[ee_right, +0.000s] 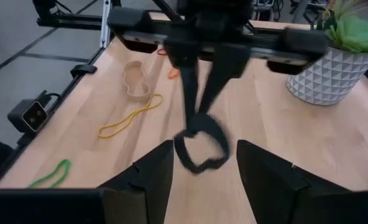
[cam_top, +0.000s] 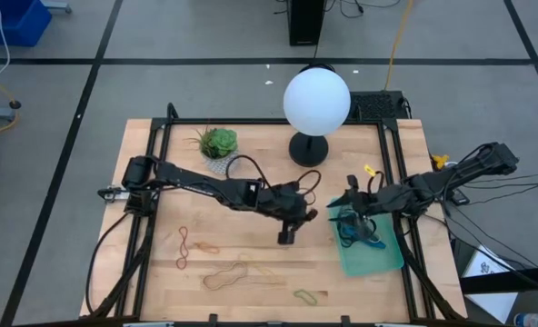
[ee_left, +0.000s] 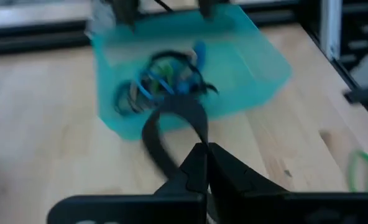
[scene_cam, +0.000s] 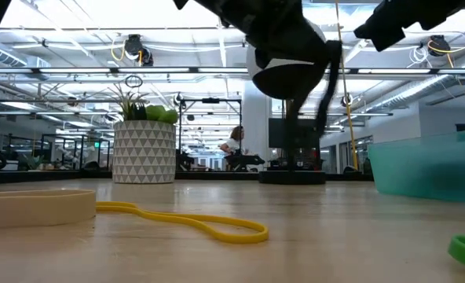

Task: Pick and place rubber bands into bin
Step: Put the black rubber band into the bin

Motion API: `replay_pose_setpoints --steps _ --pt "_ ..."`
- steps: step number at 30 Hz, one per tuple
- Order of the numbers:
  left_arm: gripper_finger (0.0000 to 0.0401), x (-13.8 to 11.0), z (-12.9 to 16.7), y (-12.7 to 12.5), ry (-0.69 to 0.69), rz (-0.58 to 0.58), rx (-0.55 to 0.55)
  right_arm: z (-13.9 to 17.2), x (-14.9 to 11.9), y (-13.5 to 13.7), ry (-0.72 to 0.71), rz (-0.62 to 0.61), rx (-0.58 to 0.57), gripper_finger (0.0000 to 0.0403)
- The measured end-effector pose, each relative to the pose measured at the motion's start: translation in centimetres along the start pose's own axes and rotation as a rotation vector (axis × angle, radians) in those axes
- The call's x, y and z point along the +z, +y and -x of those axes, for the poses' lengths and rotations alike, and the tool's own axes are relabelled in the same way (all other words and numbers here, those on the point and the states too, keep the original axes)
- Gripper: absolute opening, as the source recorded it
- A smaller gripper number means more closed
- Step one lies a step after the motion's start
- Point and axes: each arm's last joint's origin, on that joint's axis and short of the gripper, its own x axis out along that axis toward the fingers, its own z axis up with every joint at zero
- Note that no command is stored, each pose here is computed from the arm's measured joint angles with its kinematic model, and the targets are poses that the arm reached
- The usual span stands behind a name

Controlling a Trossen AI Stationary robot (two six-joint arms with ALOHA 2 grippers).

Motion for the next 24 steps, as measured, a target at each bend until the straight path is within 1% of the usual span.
replay_pose_setpoints --steps 3,6,13,16,20,24 --pt "0.0013 0.5 0.1 0.5 -0.047 0.004 0.022 -0.7 -0.2 0.0 0.021 0.055 -0.053 0.0169" --pt "0.0007 0.8 0.1 0.7 -0.084 0.006 0.030 -1.6 -0.5 -0.1 0.056 0.118 -0.136 0.0169" --pt "0.0014 1.0 0.2 0.9 -0.104 0.008 0.032 -3.7 -0.5 0.2 0.046 0.210 -0.238 0.0169" --pt "0.0006 1.0 0.2 0.8 -0.102 0.005 0.027 -4.3 -0.4 0.3 0.036 0.238 -0.244 0.0169" --pt "0.0016 1.0 0.1 0.7 -0.102 0.006 0.022 -4.8 -0.5 0.4 0.028 0.234 -0.243 0.0168" --pt "0.0008 1.0 0.1 0.7 -0.098 0.005 0.023 -5.0 -0.6 0.4 0.032 0.209 -0.243 0.0148"
